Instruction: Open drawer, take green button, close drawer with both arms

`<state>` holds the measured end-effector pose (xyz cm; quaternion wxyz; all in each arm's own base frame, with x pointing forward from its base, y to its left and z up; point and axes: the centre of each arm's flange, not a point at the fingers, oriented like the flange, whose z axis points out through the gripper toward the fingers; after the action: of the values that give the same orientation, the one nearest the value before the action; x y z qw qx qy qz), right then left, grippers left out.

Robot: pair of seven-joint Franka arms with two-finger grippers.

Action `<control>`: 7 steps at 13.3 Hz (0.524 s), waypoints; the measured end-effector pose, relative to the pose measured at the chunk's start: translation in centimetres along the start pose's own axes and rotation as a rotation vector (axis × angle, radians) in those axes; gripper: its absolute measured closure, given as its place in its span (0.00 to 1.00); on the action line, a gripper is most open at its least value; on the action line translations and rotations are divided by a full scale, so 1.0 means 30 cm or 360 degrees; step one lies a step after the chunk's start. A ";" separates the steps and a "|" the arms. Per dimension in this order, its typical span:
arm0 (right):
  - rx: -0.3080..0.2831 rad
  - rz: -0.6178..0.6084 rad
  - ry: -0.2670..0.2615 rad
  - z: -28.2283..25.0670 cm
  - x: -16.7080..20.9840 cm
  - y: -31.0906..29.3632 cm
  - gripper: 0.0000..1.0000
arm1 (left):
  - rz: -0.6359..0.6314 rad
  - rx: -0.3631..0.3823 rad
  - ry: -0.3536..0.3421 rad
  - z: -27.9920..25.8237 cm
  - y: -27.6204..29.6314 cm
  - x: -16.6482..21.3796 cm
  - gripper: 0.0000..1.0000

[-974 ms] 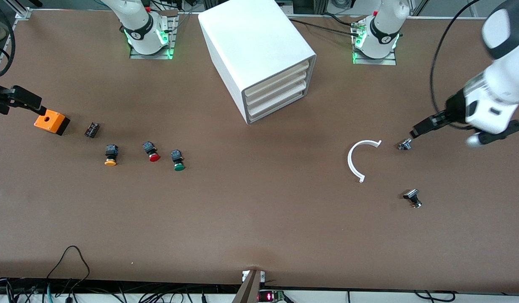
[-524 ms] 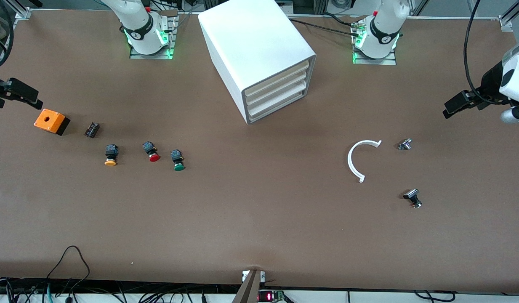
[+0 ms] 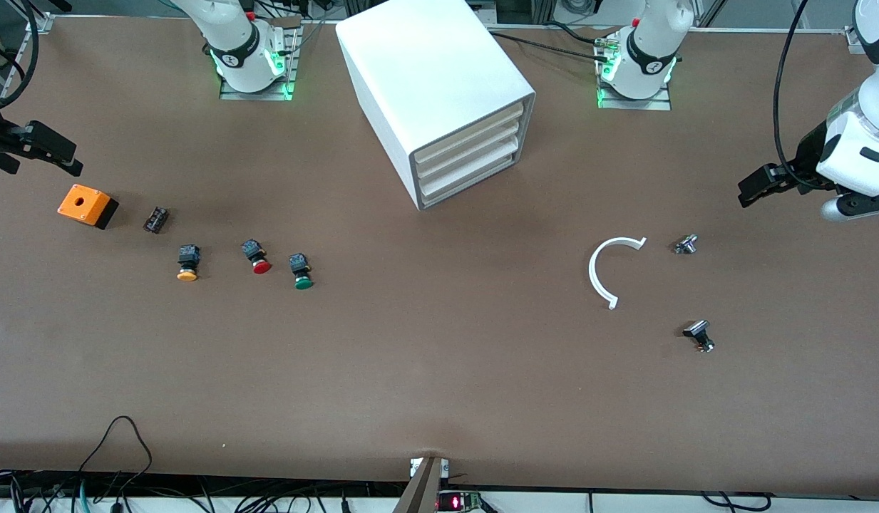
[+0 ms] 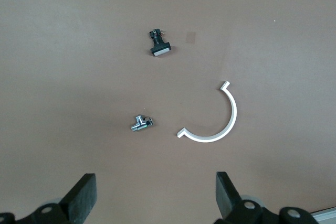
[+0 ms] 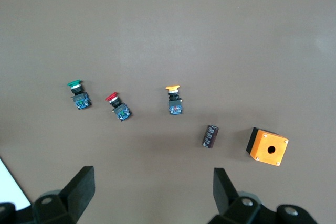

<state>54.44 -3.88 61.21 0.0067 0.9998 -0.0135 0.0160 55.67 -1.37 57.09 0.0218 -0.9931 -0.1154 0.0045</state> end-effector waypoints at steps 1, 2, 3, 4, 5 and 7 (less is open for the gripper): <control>0.0000 0.0000 0.0005 0.001 0.002 0.000 0.00 | 0.0000 0.0000 0.0000 -0.001 0.000 0.000 0.00; 0.0000 0.0000 0.0001 0.006 0.005 0.000 0.00 | 0.0000 0.0000 0.0002 -0.003 0.000 0.000 0.00; 0.0000 0.0000 -0.0007 0.015 0.007 0.000 0.00 | 0.0000 -0.0001 0.0004 -0.006 0.000 0.000 0.00; 0.0000 0.0000 -0.0014 0.022 0.009 -0.001 0.00 | 0.0000 -0.0001 0.0005 -0.008 0.000 0.001 0.00; 0.0000 0.0000 -0.0018 0.027 0.010 -0.001 0.00 | 0.0000 -0.0001 0.0005 -0.009 0.000 0.001 0.00; -0.0001 0.0000 -0.0019 0.030 0.012 -0.001 0.00 | 0.0000 -0.0002 0.0006 -0.010 0.000 0.001 0.00</control>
<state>54.82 -3.88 60.33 0.0068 0.9998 -0.0136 0.0099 55.70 -1.36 57.39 0.0215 -0.9931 -0.1155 0.0025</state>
